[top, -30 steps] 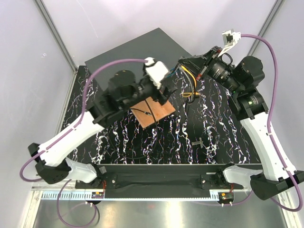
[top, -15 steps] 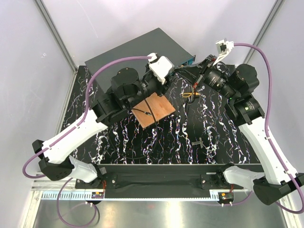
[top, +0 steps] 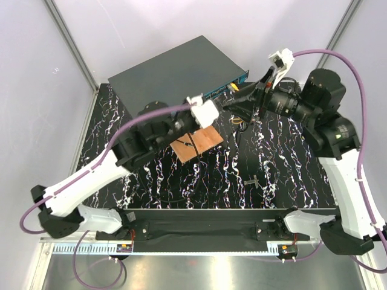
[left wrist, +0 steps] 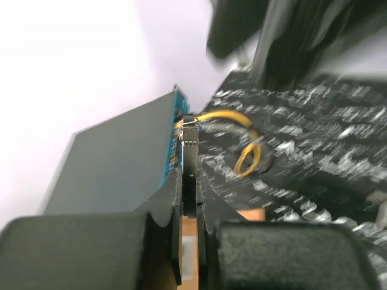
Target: Insert the plug into the switch port
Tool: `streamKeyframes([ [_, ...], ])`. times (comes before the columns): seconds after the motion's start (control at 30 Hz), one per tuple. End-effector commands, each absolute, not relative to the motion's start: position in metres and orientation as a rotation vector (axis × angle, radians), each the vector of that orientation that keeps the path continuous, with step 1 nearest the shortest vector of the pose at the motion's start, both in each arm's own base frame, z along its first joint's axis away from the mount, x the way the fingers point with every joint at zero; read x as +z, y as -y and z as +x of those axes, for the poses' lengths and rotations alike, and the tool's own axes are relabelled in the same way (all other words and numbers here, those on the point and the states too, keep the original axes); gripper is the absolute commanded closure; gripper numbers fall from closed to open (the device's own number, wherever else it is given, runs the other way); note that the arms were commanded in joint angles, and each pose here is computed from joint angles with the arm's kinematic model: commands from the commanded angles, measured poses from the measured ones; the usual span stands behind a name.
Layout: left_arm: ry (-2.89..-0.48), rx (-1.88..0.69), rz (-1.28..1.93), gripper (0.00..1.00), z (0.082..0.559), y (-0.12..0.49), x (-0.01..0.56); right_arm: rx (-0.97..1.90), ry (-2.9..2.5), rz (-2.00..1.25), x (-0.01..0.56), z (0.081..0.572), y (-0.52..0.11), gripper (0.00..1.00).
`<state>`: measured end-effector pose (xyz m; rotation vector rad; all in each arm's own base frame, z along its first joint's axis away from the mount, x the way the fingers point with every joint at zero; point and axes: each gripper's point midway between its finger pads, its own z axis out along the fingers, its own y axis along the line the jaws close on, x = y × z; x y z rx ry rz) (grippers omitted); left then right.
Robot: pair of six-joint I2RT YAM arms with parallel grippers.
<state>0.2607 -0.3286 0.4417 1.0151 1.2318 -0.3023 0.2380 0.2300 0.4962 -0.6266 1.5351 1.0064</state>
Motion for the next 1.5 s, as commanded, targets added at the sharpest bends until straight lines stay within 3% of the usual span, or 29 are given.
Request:
streamKeyframes([
  [0.0,-0.990,-0.142,1.114,1.00,0.239,0.305,0.468,1.012,-1.699,-0.926,0.451,0.197,-0.226,0.26],
  [0.17,-0.647,0.124,1.371,1.00,0.204,0.305,0.437,1.160,-1.813,-1.046,0.428,0.178,-0.233,0.27],
  [0.43,-0.399,0.339,1.515,1.00,0.182,0.320,0.403,1.159,-1.840,-1.146,0.394,0.176,-0.233,0.34],
  [0.87,-0.469,0.364,1.546,1.00,0.189,0.333,0.395,0.875,-1.785,-1.192,0.363,0.183,-0.235,0.36],
  [1.27,-0.457,0.353,1.576,1.00,0.187,0.340,0.387,0.710,-1.805,-1.230,0.352,0.202,-0.239,0.43],
  [1.47,-0.451,0.343,1.593,1.00,0.186,0.343,0.382,0.715,-1.794,-1.244,0.353,0.200,-0.244,0.58],
])
